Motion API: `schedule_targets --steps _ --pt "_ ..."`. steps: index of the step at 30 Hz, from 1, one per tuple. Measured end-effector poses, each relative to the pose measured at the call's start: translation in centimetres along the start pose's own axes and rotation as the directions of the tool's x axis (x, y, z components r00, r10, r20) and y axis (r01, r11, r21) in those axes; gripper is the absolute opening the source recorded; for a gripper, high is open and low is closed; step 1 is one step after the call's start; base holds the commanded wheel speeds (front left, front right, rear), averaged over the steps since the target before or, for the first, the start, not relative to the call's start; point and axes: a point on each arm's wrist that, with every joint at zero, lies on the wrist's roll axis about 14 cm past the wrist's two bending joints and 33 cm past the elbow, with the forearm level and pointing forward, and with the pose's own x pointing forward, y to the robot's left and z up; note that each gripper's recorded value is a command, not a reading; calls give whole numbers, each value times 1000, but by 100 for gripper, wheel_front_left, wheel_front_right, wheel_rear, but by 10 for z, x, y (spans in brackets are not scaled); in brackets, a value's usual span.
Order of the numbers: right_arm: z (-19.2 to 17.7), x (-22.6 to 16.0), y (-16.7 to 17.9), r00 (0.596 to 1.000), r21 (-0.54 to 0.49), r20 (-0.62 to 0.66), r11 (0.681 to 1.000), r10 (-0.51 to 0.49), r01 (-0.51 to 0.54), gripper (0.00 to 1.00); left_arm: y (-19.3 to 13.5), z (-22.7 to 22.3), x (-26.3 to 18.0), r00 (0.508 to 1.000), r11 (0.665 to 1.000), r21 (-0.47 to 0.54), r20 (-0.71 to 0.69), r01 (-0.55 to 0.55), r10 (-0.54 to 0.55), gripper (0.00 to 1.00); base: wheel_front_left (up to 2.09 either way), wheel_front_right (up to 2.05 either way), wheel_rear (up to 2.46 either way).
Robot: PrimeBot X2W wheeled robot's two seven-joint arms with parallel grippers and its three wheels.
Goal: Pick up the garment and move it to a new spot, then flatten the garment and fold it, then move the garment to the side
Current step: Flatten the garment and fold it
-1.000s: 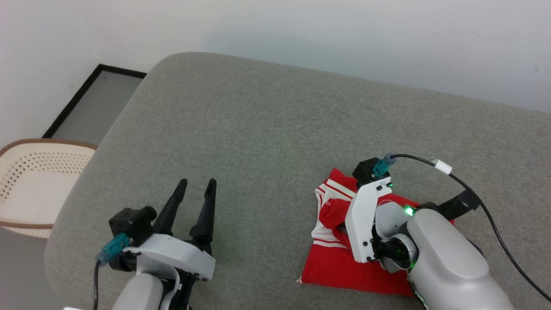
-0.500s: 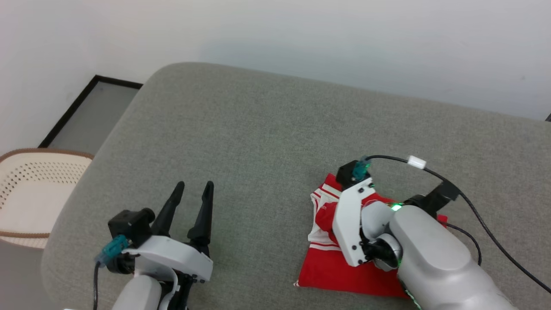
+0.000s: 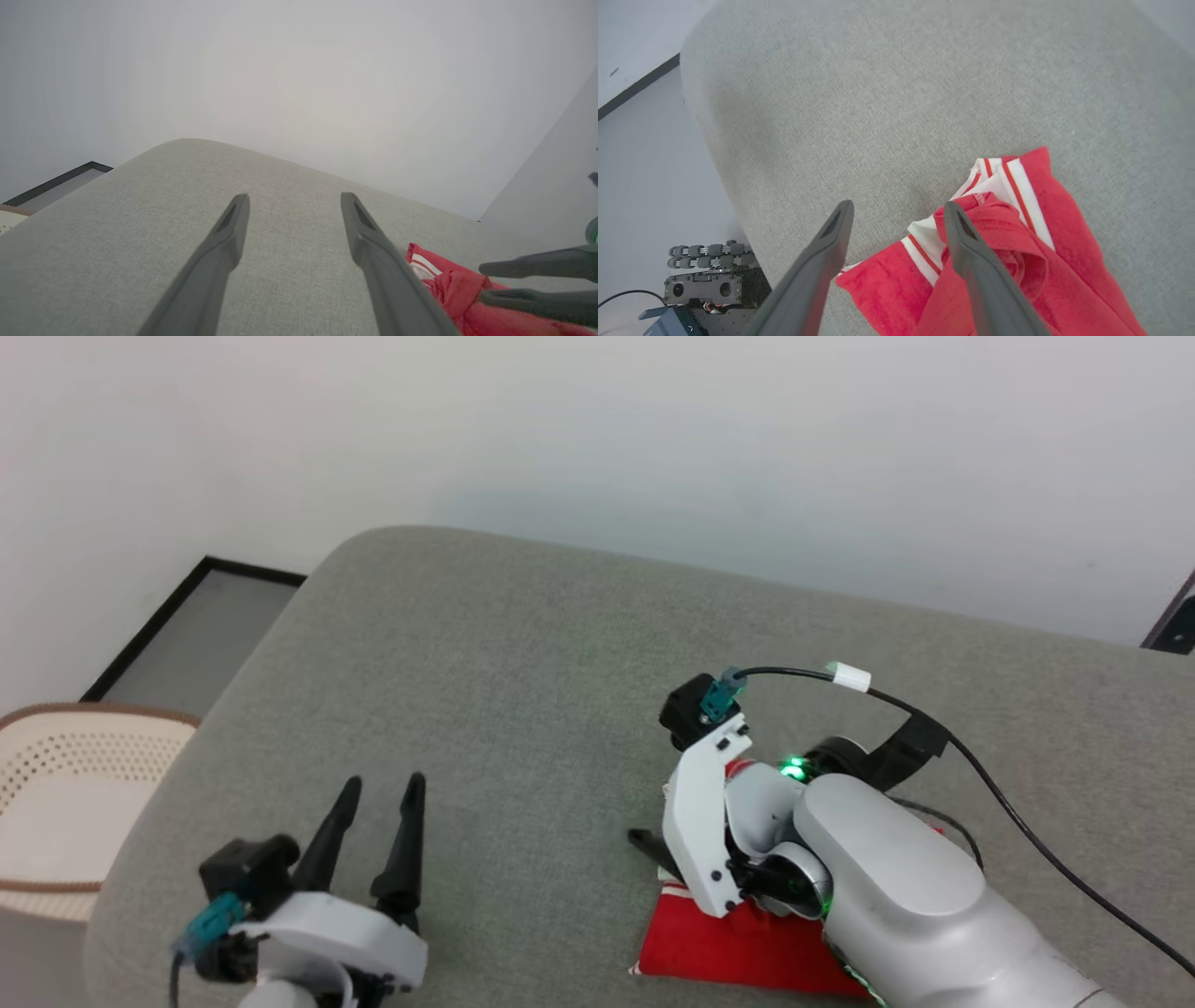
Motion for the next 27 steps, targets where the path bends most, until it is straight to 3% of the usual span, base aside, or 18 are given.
schedule_targets --steps 5,11,17,22,27 --pt "24 -20 -1 991 -16 133 1000 5 -3 100 2 3 -5 1000 1000 6 13 -7 7 100 0 0 0" --pt "41 -53 -13 944 -75 329 997 -7 34 100 -6 5 -5 1000 1000 9 27 4 -5 100 0 0 0" --pt "37 -86 -37 853 -86 517 987 -70 133 100 -22 -2 -1 999 999 26 13 39 -40 100 0 0 0" --pt "26 -116 -56 747 -57 651 973 -135 225 100 -44 -10 2 996 996 27 0 86 -86 100 0 0 0" --pt "4 -146 -81 637 5 732 937 -241 348 100 -65 -12 4 991 991 27 6 133 -133 100 0 0 0"
